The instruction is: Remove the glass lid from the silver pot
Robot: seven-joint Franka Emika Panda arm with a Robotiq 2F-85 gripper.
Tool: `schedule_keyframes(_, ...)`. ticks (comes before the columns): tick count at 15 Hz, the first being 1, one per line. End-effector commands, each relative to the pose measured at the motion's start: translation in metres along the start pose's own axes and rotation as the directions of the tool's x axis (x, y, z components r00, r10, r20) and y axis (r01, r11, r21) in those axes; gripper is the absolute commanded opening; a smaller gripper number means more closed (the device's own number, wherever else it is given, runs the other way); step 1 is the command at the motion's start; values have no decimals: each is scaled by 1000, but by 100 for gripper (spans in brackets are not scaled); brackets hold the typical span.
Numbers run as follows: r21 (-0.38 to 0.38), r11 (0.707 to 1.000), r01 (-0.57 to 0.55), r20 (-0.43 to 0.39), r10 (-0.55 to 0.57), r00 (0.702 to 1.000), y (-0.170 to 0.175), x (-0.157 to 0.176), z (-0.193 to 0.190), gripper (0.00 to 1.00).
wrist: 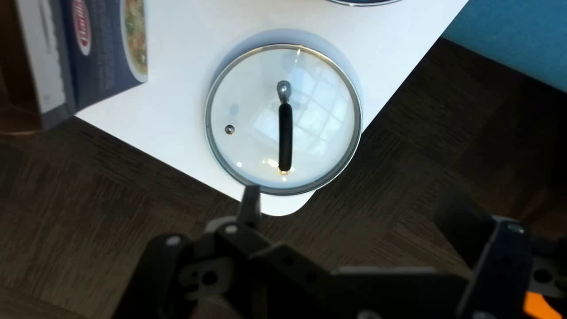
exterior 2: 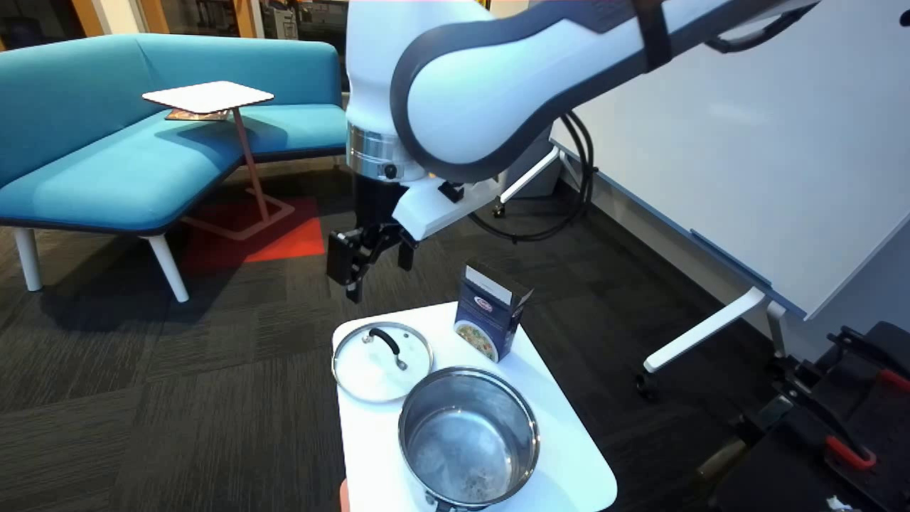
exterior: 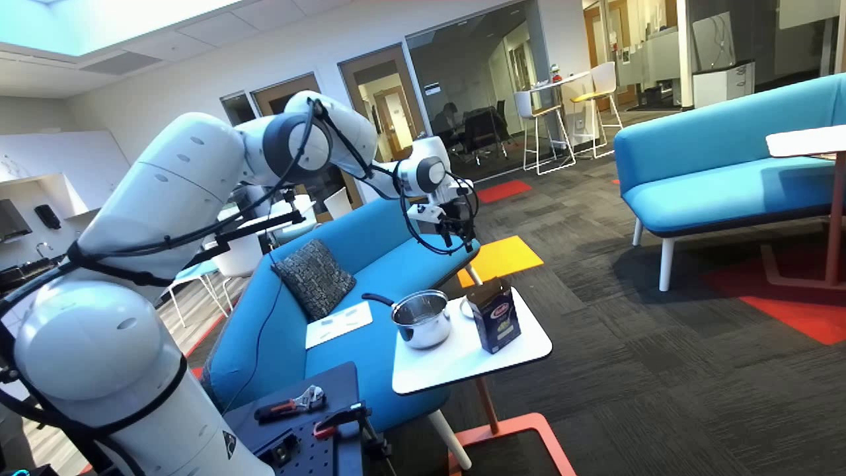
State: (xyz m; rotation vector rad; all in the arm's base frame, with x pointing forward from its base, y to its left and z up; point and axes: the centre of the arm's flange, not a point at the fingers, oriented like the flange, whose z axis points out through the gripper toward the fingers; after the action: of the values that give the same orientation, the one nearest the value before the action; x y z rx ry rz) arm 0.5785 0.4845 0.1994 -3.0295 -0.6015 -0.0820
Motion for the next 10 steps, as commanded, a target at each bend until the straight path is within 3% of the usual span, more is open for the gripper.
schedule_keyframes(1, -72, 996, -48, -19, 46, 999, 22, -62, -55, 100)
schedule_keyframes(8, -107, 992, -71, -30, 68, 997, 56, -110, -105, 100)
schedule_keyframes(9, -103, 993, -66, -14, 65, 998, 36, -59, -87, 100)
schedule_keyframes(10, -105, 992, -67, -13, 66, 998, 40, -67, -92, 100)
